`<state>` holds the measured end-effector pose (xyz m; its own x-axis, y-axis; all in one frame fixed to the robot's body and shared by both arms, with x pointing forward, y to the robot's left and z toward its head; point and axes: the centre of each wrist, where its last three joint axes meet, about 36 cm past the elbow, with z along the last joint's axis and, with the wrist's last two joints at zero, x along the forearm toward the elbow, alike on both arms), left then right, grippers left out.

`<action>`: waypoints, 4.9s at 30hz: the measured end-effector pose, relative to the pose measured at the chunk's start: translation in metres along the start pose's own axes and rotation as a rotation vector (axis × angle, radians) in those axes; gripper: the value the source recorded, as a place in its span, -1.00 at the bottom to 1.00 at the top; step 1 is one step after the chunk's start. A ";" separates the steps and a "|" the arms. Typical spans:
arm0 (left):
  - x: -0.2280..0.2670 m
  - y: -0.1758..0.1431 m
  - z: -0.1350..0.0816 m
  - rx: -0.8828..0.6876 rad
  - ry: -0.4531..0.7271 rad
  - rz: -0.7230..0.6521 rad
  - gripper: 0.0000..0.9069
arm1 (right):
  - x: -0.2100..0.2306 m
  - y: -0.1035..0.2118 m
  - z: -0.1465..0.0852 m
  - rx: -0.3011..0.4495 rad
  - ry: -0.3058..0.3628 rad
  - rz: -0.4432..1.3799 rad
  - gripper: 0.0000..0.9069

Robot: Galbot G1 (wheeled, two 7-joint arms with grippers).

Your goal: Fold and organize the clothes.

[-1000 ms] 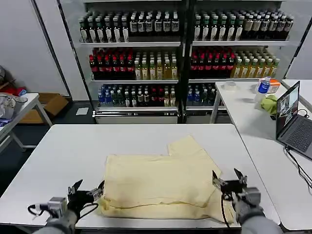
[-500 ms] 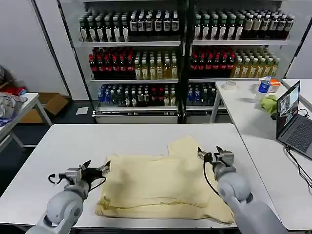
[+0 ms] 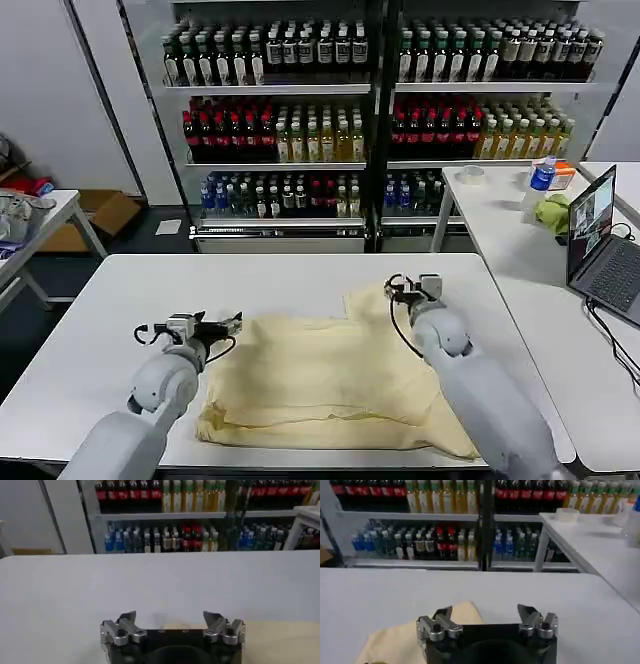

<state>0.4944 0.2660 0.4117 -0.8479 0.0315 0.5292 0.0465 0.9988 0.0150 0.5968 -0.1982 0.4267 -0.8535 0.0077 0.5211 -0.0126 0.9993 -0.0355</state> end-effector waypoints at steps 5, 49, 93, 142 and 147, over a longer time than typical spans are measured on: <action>-0.007 -0.005 0.001 -0.001 0.011 0.010 1.00 | -0.011 0.003 -0.001 -0.010 0.021 0.005 1.00; 0.005 0.010 0.010 0.037 0.014 0.053 -1.00 | -0.020 0.017 0.004 -0.051 -0.005 -0.012 -1.00; 0.135 0.013 0.010 0.035 -0.090 0.163 -1.00 | 0.211 -0.057 0.061 -0.059 -0.210 -0.092 -1.00; 0.169 -0.008 0.079 0.081 -0.092 0.005 1.00 | 0.240 -0.042 0.148 -0.083 -0.012 -0.039 1.00; 0.181 -0.019 0.090 0.136 -0.112 -0.030 1.00 | 0.241 -0.039 0.151 -0.092 -0.014 -0.039 1.00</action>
<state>0.2927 0.2565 0.4305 -0.9016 -0.0019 0.4327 -0.0453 0.9949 -0.0899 0.3133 -0.2408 0.4248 -0.8607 -0.0314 0.5081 0.0014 0.9980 0.0639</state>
